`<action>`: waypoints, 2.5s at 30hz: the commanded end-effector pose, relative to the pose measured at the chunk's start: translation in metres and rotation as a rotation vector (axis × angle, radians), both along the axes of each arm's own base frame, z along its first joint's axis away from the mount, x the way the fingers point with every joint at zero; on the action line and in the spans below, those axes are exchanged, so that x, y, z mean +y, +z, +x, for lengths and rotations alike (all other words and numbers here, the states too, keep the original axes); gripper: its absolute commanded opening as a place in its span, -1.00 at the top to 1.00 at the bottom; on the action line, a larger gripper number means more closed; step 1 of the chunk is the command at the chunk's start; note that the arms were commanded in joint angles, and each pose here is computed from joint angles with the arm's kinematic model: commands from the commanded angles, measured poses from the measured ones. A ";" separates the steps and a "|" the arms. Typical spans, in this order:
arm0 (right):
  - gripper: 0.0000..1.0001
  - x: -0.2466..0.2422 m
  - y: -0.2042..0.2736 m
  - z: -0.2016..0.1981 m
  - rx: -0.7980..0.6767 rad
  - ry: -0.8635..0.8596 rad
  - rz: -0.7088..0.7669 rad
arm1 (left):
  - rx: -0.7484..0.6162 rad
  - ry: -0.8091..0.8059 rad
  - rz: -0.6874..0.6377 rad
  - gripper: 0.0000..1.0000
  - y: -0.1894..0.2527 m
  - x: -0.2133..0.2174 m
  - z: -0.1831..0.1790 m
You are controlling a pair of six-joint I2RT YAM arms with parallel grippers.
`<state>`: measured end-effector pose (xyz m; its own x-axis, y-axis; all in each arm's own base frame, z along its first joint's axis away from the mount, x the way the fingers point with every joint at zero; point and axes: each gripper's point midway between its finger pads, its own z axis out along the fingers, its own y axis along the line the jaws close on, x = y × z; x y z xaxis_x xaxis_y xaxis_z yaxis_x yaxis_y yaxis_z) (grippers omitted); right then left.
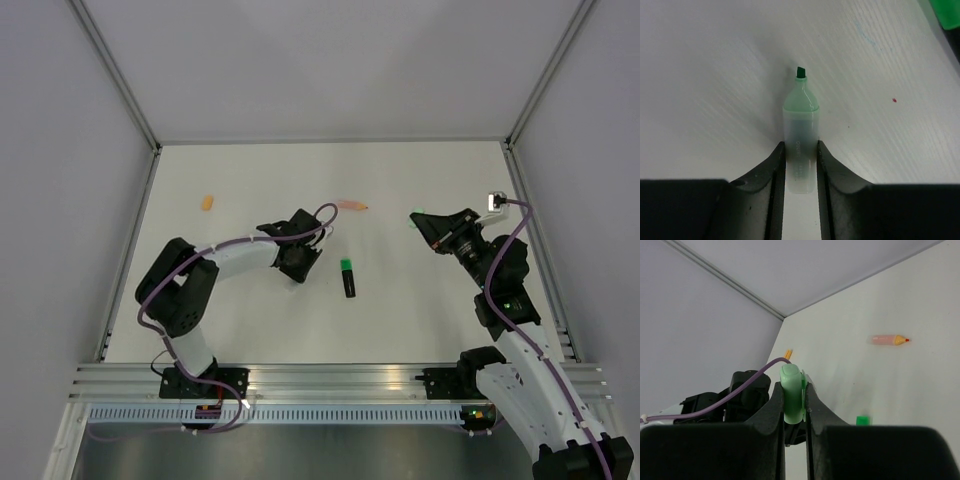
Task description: Insert the pens into the pen caps
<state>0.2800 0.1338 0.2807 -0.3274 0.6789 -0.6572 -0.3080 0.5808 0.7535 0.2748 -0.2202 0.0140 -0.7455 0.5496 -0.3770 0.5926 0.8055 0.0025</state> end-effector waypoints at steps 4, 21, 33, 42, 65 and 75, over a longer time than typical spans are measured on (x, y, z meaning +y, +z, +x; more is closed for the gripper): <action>1.00 0.007 0.044 -0.002 -0.193 0.059 -0.089 | -0.087 -0.044 -0.319 0.95 0.052 -0.039 -0.008; 0.99 0.093 0.043 0.031 0.033 -0.066 -0.429 | -0.419 -0.332 -1.063 0.95 0.214 -0.075 -0.074; 0.99 0.149 0.018 -0.003 0.023 -0.039 -0.553 | -0.480 -0.276 -1.072 0.95 0.222 -0.059 -0.079; 0.99 0.160 0.020 -0.018 -0.008 -0.009 -0.518 | -0.476 -0.271 -1.073 0.95 0.222 -0.058 -0.080; 1.00 0.175 0.019 -0.041 -0.042 0.015 -0.497 | -0.500 -0.244 -1.067 0.95 0.224 -0.052 -0.079; 1.00 0.185 0.009 -0.052 -0.053 0.018 -0.496 | -0.509 -0.230 -1.071 0.95 0.226 -0.051 -0.078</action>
<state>0.2304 0.3186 0.2835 -0.3217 0.2496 -0.9133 -0.3561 0.8619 0.3610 0.1937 -0.2717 0.2281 -0.3249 -0.0751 -0.9428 0.8511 0.4115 -0.3261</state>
